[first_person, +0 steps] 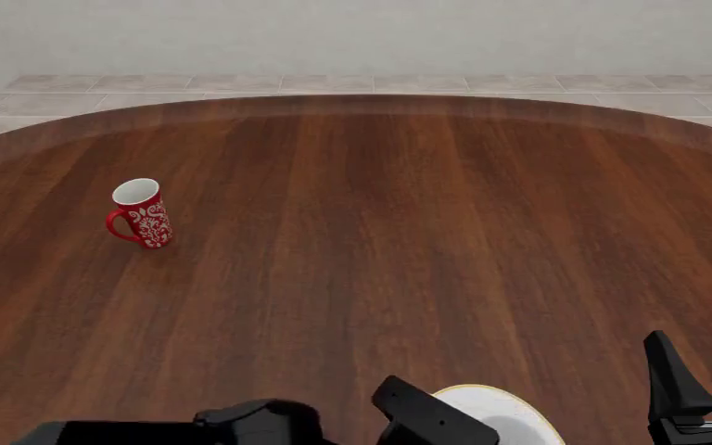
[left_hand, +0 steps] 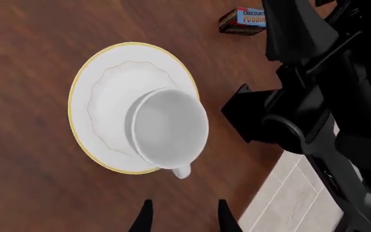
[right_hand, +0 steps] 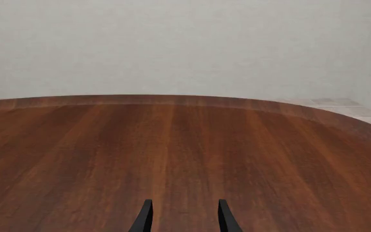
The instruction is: Put the white mug on the plate.
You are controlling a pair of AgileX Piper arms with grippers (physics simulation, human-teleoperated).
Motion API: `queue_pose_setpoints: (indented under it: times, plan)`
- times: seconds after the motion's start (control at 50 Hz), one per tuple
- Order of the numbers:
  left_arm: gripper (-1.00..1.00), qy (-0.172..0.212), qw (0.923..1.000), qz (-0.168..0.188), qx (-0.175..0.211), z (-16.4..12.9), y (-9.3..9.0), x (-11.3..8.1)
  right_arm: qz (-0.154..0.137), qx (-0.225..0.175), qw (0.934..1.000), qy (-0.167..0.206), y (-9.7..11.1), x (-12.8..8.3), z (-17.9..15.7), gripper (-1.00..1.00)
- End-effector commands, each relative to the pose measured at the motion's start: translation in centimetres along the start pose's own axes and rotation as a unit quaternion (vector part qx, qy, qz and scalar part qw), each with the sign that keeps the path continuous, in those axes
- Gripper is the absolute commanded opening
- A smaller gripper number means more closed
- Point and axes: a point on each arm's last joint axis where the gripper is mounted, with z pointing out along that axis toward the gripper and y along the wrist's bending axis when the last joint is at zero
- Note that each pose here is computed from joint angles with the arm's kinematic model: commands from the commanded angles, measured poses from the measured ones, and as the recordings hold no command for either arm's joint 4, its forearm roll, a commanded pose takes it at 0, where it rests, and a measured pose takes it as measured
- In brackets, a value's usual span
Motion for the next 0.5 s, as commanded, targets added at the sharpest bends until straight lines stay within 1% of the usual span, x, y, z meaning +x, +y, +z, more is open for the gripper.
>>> queue_pose_setpoints:
  times: [0.02, 0.1, 0.28, 0.3, 0.32, 0.44, 0.48, 0.5]
  plan:
    - [1.00, -0.014, 0.9999, -0.004, 0.003, -2.6, 1.1, 0.1, 0.000, -0.001, 1.0000, -0.001, 0.0, 0.0, 0.0, 1.00]
    - [1.00, -0.021, 0.9997, -0.005, 0.006, -4.0, 1.5, 0.2, 0.000, -0.001, 1.0000, -0.001, 0.0, 0.0, 0.0, 1.00]
    - [1.00, -0.021, 0.9997, -0.005, 0.006, -4.0, 1.5, 0.2, 0.000, -0.001, 1.0000, -0.001, 0.0, 0.0, 0.0, 1.00]
    - [1.00, -0.041, 0.9990, -0.012, 0.008, -6.9, 3.2, 0.8, 0.000, -0.001, 1.0000, -0.001, 0.0, 0.0, 0.0, 1.00]
    - [1.00, -0.047, 0.9987, -0.014, 0.008, -7.6, 3.7, 0.9, 0.000, -0.001, 1.0000, -0.001, 0.0, 0.0, 0.0, 1.00]
    - [1.00, -0.058, 0.9981, -0.018, 0.007, -9.0, 4.8, 1.6, 0.000, -0.001, 1.0000, -0.001, 0.0, 0.0, 0.0, 1.00]
    - [1.00, -0.060, 0.9980, -0.020, 0.009, -9.3, 4.8, 1.6, 0.000, -0.001, 1.0000, -0.001, 0.0, 0.0, 0.0, 1.00]
    - [1.00, -0.073, 0.9970, -0.022, 0.010, -10.3, 5.6, 1.9, 0.000, -0.001, 1.0000, -0.001, 0.0, 0.0, 0.0, 1.00]
